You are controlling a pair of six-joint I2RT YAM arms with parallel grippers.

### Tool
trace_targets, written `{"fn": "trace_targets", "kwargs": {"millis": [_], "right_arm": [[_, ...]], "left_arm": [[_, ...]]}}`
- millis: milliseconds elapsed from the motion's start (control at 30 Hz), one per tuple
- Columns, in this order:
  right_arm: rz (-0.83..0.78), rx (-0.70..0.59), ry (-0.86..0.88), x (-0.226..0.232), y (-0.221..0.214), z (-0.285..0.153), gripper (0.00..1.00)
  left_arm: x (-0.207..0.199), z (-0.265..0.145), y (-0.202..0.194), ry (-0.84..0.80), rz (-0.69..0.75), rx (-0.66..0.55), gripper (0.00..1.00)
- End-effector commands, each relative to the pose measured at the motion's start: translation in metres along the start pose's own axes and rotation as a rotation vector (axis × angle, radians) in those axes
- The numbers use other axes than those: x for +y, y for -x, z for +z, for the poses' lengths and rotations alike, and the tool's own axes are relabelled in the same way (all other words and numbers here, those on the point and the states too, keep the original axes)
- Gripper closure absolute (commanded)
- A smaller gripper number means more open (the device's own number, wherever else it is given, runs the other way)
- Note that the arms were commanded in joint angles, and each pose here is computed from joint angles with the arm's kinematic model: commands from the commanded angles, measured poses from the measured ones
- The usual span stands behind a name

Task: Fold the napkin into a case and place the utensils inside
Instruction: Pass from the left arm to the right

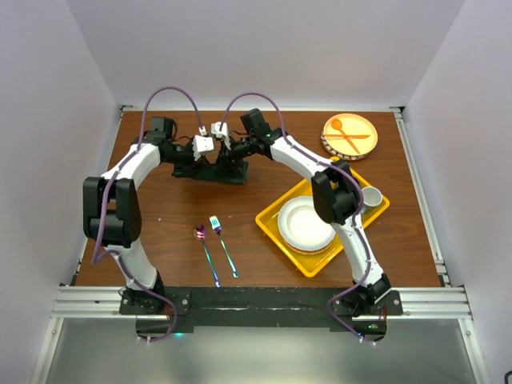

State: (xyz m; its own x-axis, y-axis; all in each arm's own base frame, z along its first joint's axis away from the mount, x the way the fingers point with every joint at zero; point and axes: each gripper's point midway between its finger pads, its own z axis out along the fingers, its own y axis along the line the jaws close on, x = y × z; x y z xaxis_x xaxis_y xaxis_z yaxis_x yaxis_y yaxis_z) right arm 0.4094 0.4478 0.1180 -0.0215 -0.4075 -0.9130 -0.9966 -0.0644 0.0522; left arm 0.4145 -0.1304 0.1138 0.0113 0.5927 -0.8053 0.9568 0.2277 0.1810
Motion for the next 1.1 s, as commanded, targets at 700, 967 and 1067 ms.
{"fn": "trace_targets", "kwargs": {"millis": [700,967,1067], "right_arm": [[-0.183,0.105,-0.403,-0.073,0.015,-0.028,1.0],[-0.48,0.244,-0.513,-0.079,-0.017,-0.005,1.0],[-0.561,0.3,-0.502,-0.066,-0.035,0.008,1.0]], "left_arm": [[0.032,-0.077,0.043,0.214,-0.315,-0.155,0.03],[0.04,-0.115,0.016,0.429,-0.516,-0.121,0.0],[0.042,-0.126,0.004,0.49,-0.61,-0.118,0.0]]}}
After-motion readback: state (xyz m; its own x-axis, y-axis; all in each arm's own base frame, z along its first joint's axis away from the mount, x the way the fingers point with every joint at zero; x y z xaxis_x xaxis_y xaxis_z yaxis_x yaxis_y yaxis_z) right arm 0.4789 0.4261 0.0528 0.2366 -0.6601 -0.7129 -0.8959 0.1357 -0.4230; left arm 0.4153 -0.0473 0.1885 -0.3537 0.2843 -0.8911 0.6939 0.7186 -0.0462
